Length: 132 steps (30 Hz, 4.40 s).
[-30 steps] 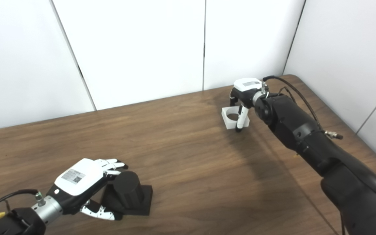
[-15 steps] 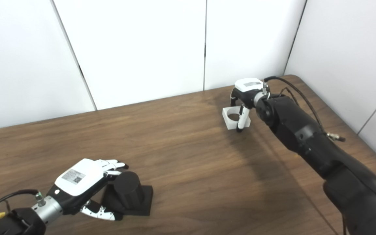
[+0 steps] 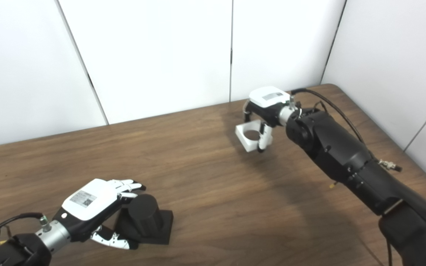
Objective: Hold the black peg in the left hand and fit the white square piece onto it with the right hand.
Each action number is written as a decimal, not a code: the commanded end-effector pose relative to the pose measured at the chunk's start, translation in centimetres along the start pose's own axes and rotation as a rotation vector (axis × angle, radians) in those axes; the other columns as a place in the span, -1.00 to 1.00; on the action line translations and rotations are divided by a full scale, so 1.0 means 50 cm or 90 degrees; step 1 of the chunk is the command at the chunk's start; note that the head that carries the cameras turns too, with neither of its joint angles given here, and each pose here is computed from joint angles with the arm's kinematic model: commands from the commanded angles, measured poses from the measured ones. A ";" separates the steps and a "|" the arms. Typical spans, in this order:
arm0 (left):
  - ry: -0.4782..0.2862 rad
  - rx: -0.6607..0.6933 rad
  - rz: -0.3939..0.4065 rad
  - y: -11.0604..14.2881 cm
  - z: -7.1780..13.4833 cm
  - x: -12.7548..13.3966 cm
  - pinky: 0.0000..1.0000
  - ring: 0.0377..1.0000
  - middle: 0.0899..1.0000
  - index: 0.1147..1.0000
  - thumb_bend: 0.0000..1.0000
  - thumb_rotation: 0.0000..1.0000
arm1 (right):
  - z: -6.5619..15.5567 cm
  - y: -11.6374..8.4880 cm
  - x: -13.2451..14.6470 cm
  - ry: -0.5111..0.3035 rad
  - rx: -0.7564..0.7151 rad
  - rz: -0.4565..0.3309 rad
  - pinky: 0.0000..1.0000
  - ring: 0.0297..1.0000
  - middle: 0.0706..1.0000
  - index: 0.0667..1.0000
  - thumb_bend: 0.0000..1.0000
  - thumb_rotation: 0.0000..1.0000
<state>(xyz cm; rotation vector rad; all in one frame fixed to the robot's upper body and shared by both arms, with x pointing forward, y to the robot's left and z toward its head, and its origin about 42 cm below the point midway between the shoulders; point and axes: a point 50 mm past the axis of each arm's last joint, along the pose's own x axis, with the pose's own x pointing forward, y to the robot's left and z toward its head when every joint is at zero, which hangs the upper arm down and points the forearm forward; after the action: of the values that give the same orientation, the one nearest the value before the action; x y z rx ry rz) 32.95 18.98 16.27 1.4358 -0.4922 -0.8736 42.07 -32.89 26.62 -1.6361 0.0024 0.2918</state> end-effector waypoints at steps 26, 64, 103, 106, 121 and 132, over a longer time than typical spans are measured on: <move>0.048 -0.017 -0.121 -0.067 0.001 0.039 0.75 0.84 0.75 -0.15 0.05 -0.86 | 0.172 -0.141 -0.116 -0.298 -0.001 -0.125 0.48 0.63 0.47 -0.12 0.03 -0.71; 0.049 -0.016 -0.129 -0.053 0.018 0.058 0.77 0.85 0.78 -0.15 0.05 -0.85 | 0.321 -0.102 -0.153 -0.463 0.082 -0.086 0.53 0.62 0.45 -0.12 0.04 -0.72; 0.050 -0.026 -0.130 -0.049 0.036 0.073 0.80 0.86 0.79 -0.15 0.05 -0.85 | 0.363 -0.037 -0.115 -0.472 0.135 -0.047 0.54 0.63 0.46 -0.12 0.04 -0.72; 0.050 -0.025 -0.132 -0.051 0.037 0.073 0.79 0.87 0.80 -0.15 0.04 -0.85 | 0.371 -0.034 -0.115 -0.476 0.137 -0.044 0.55 0.63 0.46 -0.11 0.04 -0.71; 0.049 -0.025 -0.129 -0.048 0.041 0.075 0.79 0.86 0.79 -0.15 0.04 -0.85 | 0.401 -0.006 -0.110 -0.494 0.140 -0.022 0.53 0.64 0.46 -0.11 0.04 -0.72; 0.052 -0.028 -0.127 -0.046 0.040 0.071 0.80 0.86 0.81 -0.15 0.04 -0.85 | 0.383 0.015 -0.098 -0.424 0.073 0.077 0.62 0.73 0.58 0.15 0.41 -0.43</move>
<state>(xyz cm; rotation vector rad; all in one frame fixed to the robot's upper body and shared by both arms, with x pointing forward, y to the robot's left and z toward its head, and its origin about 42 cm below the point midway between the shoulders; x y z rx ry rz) 34.52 15.36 16.63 1.4238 -0.3833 -0.8596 33.50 -14.75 25.95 -1.2937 -0.4476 0.8351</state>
